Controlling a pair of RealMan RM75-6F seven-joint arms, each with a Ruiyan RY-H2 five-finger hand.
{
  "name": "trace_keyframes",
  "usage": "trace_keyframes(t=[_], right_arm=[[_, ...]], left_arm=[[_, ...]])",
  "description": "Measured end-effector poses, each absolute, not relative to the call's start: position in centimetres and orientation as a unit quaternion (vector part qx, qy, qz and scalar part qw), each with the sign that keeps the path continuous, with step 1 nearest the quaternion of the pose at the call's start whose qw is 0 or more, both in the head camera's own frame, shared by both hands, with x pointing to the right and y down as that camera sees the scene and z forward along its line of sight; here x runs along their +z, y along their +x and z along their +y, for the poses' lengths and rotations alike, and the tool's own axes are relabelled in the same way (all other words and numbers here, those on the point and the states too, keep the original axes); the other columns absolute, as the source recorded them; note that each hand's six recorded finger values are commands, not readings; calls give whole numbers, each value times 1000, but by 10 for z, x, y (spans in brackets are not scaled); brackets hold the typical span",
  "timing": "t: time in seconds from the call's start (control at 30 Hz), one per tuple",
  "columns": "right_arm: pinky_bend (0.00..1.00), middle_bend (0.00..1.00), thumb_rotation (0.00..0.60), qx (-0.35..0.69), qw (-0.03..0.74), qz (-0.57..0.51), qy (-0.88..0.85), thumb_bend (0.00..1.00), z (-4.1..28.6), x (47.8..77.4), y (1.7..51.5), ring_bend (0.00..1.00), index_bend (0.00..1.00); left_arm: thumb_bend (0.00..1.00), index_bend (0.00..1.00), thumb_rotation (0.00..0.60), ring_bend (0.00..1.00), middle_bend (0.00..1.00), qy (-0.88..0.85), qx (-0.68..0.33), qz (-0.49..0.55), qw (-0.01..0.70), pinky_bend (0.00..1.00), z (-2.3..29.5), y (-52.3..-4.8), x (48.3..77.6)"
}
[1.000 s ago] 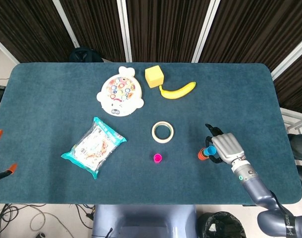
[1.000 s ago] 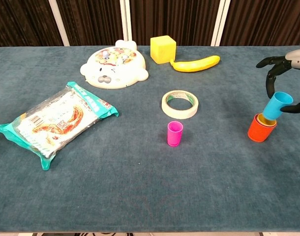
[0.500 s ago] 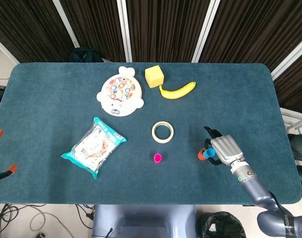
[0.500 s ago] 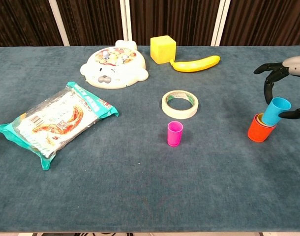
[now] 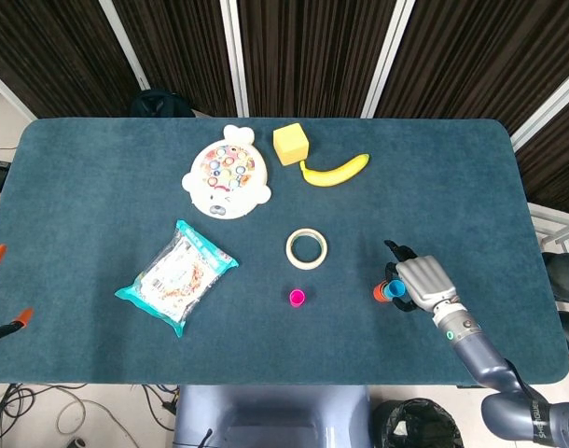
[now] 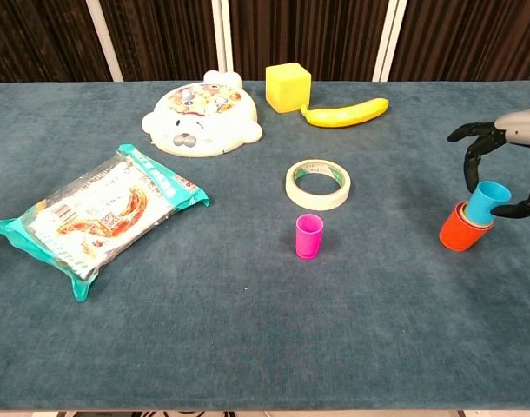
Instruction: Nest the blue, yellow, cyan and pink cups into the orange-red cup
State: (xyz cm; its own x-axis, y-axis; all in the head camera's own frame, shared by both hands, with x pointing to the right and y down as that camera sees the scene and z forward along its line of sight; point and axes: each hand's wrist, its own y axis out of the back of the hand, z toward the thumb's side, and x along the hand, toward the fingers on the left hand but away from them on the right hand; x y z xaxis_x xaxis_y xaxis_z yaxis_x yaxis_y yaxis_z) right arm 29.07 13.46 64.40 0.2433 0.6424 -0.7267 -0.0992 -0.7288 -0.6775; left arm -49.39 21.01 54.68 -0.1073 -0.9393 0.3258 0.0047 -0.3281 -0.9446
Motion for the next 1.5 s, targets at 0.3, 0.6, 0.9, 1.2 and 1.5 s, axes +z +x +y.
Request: trace_keyframes(t=[0.3, 0.6, 0.9, 1.2, 1.5], right_arm=[[137, 26, 600, 593, 317, -160, -722, 322, 139, 639, 291, 107, 0], [137, 27, 600, 553, 331, -188, -741, 322, 138, 613, 275, 107, 69], [137, 26, 600, 492, 347, -163, -782, 321, 157, 606, 229, 107, 144], [137, 27, 600, 476, 345, -144, -796, 323, 157, 631, 186, 107, 192], [137, 27, 600, 486, 346, -149, -789, 322, 141, 657, 157, 107, 242]], left_arm=[[128, 60, 600, 0, 19, -542, -607, 433, 387, 0, 210, -496, 545], [128, 60, 600, 0, 19, -543, -607, 433, 387, 0, 210, -495, 546], [128, 60, 600, 0, 19, -545, -606, 433, 387, 0, 211, -494, 545], [127, 61, 600, 0, 19, -546, -604, 432, 388, 0, 210, -494, 545], [127, 61, 600, 0, 19, -545, -605, 433, 386, 0, 210, -495, 545]])
